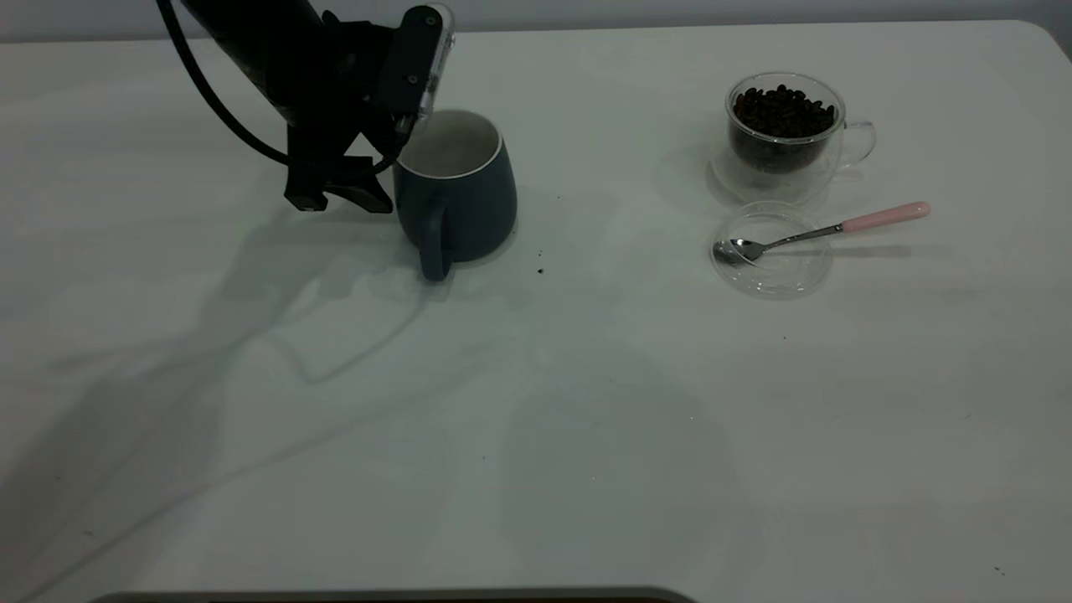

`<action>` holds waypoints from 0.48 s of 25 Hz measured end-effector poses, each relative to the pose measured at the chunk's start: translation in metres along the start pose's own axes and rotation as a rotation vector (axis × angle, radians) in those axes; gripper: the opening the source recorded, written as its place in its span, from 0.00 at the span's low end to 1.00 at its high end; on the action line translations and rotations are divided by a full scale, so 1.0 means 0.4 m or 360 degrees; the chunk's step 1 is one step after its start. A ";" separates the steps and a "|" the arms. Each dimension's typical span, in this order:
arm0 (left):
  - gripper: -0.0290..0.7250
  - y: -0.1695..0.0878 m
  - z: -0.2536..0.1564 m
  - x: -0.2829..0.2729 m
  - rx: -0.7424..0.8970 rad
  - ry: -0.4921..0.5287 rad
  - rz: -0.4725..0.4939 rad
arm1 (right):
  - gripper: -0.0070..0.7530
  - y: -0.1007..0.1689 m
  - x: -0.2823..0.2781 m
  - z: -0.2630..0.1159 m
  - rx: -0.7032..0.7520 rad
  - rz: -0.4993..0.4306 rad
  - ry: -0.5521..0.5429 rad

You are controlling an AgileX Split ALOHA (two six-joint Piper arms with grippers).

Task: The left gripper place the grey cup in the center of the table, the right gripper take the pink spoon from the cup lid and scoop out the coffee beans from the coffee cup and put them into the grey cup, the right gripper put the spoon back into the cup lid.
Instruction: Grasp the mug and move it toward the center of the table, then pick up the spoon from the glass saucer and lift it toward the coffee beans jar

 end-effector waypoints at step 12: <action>0.79 0.019 -0.147 -0.354 -0.0978 0.0151 -0.0205 | 0.76 0.000 0.000 0.000 0.0000 0.0000 0.0000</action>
Point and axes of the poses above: a point on each arm's last joint axis where the gripper is mounted, x pointing out along that axis toward the gripper, y along the wrist's bending axis when the last joint is at zero, z = x × y, the point moved 9 cm from there along x, pointing out along that axis toward the gripper, and after that the axes turned 12 degrees about -x, right-handed, at the moved point
